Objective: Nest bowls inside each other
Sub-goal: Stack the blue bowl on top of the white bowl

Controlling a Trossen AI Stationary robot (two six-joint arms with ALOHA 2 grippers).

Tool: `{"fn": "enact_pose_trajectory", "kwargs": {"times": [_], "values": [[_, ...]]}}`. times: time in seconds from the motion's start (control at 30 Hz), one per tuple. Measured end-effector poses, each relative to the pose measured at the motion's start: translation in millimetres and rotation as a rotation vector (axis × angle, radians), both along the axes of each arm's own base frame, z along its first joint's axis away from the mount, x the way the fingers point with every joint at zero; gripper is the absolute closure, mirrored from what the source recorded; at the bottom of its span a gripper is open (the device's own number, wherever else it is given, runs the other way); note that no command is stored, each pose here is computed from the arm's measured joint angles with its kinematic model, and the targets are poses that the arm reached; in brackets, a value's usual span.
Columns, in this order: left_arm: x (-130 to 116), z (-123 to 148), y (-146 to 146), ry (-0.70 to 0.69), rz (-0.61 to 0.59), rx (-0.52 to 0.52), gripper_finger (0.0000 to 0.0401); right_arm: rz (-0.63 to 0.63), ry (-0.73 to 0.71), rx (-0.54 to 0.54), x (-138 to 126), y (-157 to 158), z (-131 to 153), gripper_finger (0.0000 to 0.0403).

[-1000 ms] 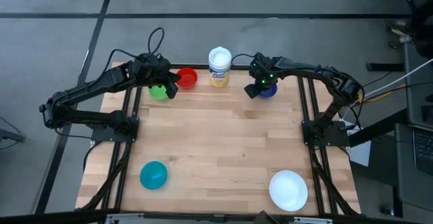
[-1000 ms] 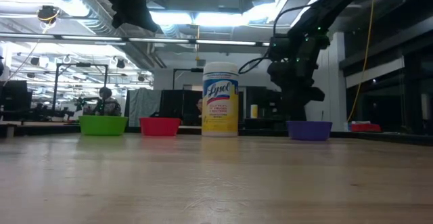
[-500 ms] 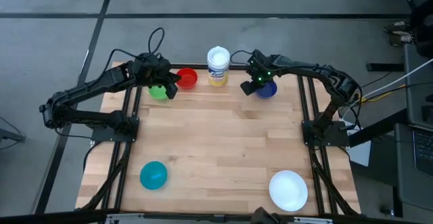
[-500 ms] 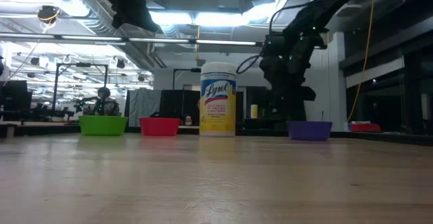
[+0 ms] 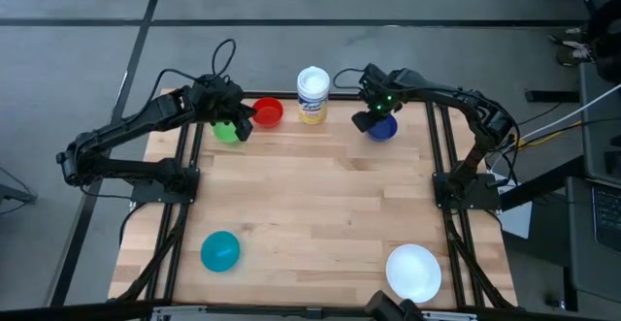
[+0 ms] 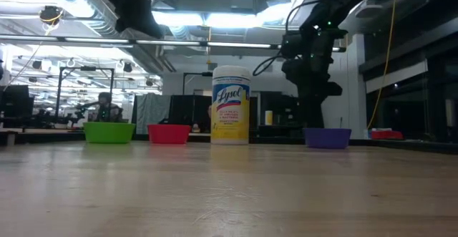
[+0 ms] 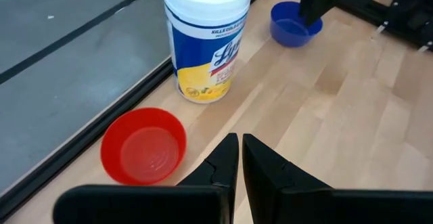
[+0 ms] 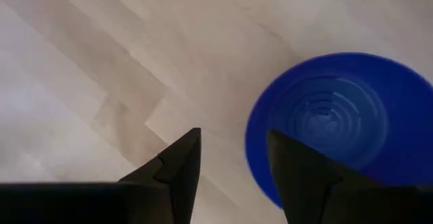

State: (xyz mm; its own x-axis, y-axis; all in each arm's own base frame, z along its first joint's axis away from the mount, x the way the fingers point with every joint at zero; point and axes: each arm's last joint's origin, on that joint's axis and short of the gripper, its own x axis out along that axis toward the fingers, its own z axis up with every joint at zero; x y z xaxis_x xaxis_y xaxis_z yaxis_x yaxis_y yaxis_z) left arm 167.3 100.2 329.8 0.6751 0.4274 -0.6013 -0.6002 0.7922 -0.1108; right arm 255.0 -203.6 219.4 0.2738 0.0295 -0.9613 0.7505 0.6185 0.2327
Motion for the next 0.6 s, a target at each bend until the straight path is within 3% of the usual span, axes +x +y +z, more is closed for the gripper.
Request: {"fn": "enact_pose_trajectory", "kwargs": {"times": [0.6], "values": [[-3,-1,3,0.010,-0.010,-0.017,0.0383,-0.001,0.062,0.041,5,-4,-22,0.0240]]}}
